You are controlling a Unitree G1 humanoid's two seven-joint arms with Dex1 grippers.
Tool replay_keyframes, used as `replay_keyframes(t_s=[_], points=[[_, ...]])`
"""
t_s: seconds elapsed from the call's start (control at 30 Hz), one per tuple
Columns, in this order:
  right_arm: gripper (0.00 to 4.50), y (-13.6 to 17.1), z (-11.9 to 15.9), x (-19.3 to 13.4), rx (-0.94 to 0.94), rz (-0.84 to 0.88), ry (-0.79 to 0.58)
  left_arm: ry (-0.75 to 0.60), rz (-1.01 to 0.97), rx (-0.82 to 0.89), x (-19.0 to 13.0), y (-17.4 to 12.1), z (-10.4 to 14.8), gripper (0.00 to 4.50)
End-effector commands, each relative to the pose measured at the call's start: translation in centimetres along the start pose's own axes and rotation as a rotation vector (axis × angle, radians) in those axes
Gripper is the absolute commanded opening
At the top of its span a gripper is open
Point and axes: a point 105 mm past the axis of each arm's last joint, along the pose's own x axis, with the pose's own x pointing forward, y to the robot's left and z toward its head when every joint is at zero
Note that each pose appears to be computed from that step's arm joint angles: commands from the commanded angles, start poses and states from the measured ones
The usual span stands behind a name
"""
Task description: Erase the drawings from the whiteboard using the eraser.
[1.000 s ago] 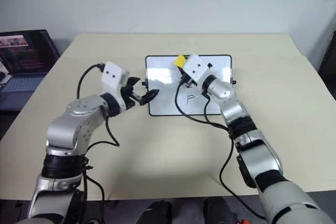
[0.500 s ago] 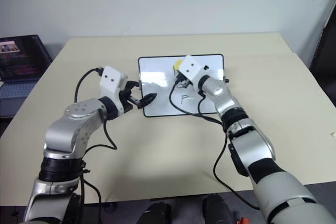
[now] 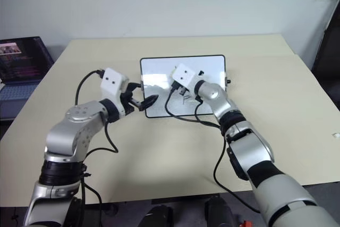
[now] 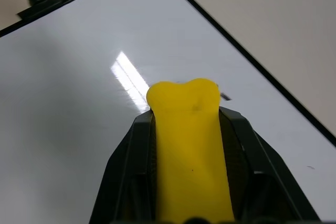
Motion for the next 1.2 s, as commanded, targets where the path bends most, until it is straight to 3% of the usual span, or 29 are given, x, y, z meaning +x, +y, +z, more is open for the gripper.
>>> replay_keyframes(t_s=[0.03,0.2,0.57,0.87,1.2], points=[[1.28,-2.8,2.2,0.1,0.006,-0.099,-0.051,-0.058,0.013,0.037,-0.6,0.3,1.6,4.50],[1.28,-2.4,2.3,0.6,0.035,-0.104,-0.035,-0.059,0.011,0.037,-0.7,0.2,1.6,4.50],[1.28,2.0,0.7,1.3,0.056,0.059,0.062,-0.058,0.019,0.039,-0.9,0.1,1.6,4.50],[1.28,-2.9,0.1,0.2,0.037,-0.127,0.073,-0.057,0.016,0.040,-1.0,0.1,1.6,4.50],[1.28,-2.2,-2.0,-0.6,0.022,-0.102,0.111,-0.061,0.006,0.039,-0.8,-0.2,1.7,4.50]])
